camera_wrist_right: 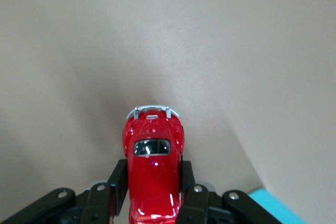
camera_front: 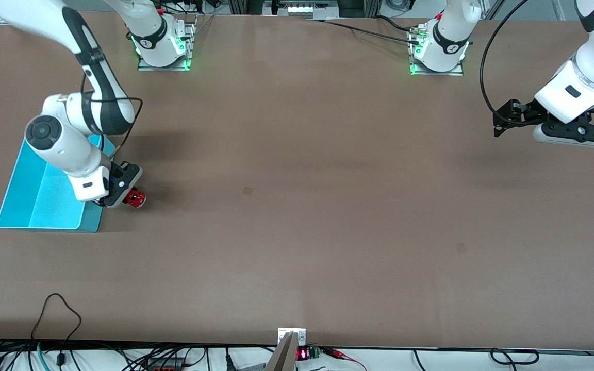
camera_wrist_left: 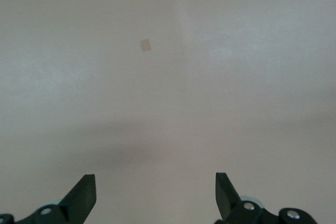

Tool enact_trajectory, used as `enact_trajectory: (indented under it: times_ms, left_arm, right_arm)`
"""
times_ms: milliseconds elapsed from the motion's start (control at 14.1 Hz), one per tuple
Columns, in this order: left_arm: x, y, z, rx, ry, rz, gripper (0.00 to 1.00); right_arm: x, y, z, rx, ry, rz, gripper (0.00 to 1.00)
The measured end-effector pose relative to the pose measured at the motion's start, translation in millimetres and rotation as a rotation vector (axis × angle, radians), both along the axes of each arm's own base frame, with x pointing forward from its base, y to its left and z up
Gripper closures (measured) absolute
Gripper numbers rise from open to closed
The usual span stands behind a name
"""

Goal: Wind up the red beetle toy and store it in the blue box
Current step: 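Lift the car with the right gripper and lower it into the box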

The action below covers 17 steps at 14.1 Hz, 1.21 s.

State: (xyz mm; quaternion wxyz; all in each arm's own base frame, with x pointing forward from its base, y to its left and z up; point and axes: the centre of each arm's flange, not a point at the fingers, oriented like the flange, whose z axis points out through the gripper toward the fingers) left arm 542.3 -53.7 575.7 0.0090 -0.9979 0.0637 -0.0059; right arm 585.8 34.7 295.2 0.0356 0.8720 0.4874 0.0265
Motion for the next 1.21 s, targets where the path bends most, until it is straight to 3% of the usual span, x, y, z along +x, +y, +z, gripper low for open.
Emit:
enact_trajectory:
  times_ms: [355,639,923,1066,1208]
  left_arm:
    - [0,-1,1,0.000,-0.001,-0.001,0.00]
    - [0,-1,1,0.000,-0.001,-0.002,0.00]
    - [0,-1,1,0.000,-0.001,-0.002,0.00]
    - [0,-1,1,0.000,0.002,-0.002,0.00]
    - [-1,-1,0,0.001,0.010,-0.001,0.00]
  right_arm:
    - [-4,-25,41,0.010,-0.017,-0.317,0.56]
    - [-14,-105,50,-0.011,-0.003,-0.626,0.56]
    - [-34,-194,37,-0.032,0.018,-0.856,0.56]
    - [-41,-207,12,-0.025,0.059,-0.967,0.56]
    - [-43,-209,-12,-0.032,0.076,-1.000,0.56]
